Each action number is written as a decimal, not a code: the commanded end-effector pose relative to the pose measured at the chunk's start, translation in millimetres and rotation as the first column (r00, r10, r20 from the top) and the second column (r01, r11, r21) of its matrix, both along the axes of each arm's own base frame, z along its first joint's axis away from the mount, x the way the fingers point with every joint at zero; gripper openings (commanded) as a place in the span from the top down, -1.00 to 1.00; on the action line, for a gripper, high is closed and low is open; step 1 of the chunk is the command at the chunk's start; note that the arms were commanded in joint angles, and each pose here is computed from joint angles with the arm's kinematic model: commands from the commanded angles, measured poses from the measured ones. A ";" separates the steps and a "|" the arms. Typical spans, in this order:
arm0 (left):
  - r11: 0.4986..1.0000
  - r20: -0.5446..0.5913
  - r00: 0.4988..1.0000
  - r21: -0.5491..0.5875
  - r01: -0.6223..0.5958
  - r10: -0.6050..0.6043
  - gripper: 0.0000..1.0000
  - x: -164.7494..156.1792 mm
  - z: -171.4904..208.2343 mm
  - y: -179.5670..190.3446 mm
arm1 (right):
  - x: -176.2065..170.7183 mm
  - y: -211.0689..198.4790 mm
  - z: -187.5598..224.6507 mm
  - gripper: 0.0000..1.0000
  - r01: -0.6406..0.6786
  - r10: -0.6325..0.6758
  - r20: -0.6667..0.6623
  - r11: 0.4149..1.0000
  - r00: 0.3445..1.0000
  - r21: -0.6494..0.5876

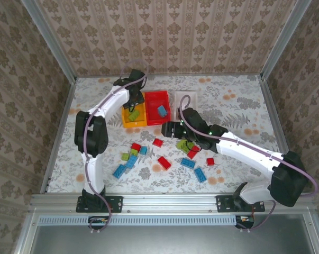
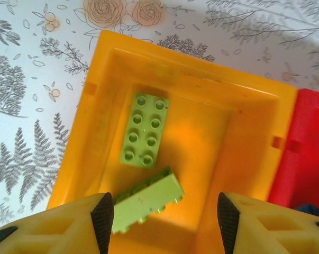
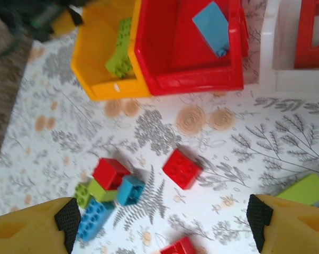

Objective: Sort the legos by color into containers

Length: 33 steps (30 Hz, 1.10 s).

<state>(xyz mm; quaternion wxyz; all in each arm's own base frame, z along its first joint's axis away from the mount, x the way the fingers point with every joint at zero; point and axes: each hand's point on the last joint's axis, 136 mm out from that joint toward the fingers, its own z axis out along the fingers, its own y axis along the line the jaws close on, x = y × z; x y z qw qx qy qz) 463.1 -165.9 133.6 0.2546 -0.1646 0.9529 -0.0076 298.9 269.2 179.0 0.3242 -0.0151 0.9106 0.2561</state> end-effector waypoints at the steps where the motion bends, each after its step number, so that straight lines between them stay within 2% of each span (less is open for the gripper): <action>1: 0.997 0.127 0.992 -0.079 0.004 0.006 -0.16 -18.8 65.0 1.2 | -25.1 14.7 -39.6 -0.71 -0.222 0.215 -0.061 0.960 0.975 -0.171; 6: 0.979 0.224 0.972 -0.168 0.114 -0.075 -0.32 -79.2 103.4 -12.0 | -31.6 32.5 -75.4 -0.81 -0.389 0.375 -0.109 0.850 0.921 -0.355; 9: 0.935 0.321 0.937 -0.271 0.228 -0.136 -0.46 -121.5 121.3 -22.2 | -23.7 37.3 -93.2 -0.82 -0.425 0.403 -0.147 0.801 0.904 -0.421; 10: 0.915 0.352 0.925 -0.307 0.262 -0.146 -0.58 -136.5 126.3 -23.7 | -21.1 37.8 -101.0 -0.83 -0.438 0.407 -0.170 0.780 0.897 -0.446; 16: 0.838 0.355 0.920 -0.441 0.322 -0.166 -0.58 -208.6 128.6 -9.1 | -5.9 48.0 -134.8 -0.82 -0.494 0.428 -0.251 0.693 0.868 -0.526; 19: 0.805 0.331 0.926 -0.489 0.334 -0.184 -0.57 -236.0 123.3 -3.2 | 1.3 48.3 -147.5 -0.75 -0.503 0.417 -0.286 0.654 0.863 -0.565; 24: 0.787 0.314 0.933 -0.526 0.324 -0.174 -0.54 -264.3 116.3 9.9 | 14.6 52.3 -162.0 -0.55 -0.494 0.399 -0.296 0.621 0.868 -0.608; 29: 0.761 0.319 0.937 -0.569 0.312 -0.146 -0.53 -271.8 109.5 11.3 | 24.1 57.5 -169.8 -0.37 -0.482 0.386 -0.294 0.618 0.874 -0.621; 33: 0.740 0.330 0.933 -0.591 0.322 -0.142 -0.51 -270.4 110.9 6.1 | 25.3 62.0 -176.8 -0.01 -0.491 0.383 -0.311 0.616 0.870 -0.615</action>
